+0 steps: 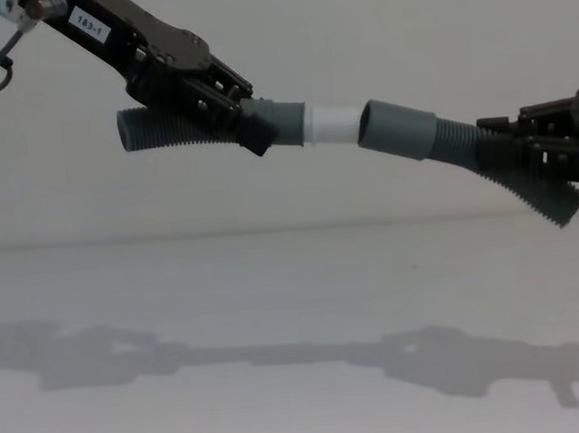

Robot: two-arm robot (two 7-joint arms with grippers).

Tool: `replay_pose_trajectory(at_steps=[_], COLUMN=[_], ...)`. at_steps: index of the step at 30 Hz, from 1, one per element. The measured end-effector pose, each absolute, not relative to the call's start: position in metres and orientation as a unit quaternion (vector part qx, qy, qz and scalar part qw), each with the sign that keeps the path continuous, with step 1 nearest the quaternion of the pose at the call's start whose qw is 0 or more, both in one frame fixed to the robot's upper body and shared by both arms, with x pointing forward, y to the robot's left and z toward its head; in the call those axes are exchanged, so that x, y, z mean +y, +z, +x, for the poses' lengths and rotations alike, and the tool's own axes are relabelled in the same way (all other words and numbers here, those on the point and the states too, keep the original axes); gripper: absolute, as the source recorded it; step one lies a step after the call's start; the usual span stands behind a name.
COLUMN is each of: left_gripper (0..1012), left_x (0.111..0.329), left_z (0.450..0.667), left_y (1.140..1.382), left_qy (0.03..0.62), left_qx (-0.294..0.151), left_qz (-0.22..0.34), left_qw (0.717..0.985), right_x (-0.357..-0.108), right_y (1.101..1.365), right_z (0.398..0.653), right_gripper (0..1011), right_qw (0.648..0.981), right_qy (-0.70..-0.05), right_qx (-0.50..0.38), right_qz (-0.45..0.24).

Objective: Use both hands to pick up one end of the pipe from the table, align the ends, and insert them.

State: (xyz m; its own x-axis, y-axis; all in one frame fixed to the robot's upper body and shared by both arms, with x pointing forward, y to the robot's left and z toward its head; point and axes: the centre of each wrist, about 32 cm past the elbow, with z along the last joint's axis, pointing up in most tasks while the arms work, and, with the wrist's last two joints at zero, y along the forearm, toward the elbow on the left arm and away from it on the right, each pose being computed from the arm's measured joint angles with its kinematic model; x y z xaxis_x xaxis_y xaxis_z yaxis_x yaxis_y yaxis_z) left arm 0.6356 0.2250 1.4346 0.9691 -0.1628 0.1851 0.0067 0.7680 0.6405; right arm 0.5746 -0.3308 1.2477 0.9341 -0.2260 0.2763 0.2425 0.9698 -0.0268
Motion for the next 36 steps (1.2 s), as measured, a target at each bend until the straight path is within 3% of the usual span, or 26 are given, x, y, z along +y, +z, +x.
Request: replay_pose_trajectory(at_steps=[36], left_gripper=[355], left_x=[0.2171], left_z=[0.6451], left_y=[1.4349], left_qy=[-0.053], left_qx=[-0.123], left_qz=[0.338], left_qw=[0.932], right_x=[-0.3286], right_y=[1.2511], right_z=[0.5777], right_gripper=[194], right_qw=[0.984], right_qy=[-0.102], right_qx=[-0.143], right_qz=[-0.026])
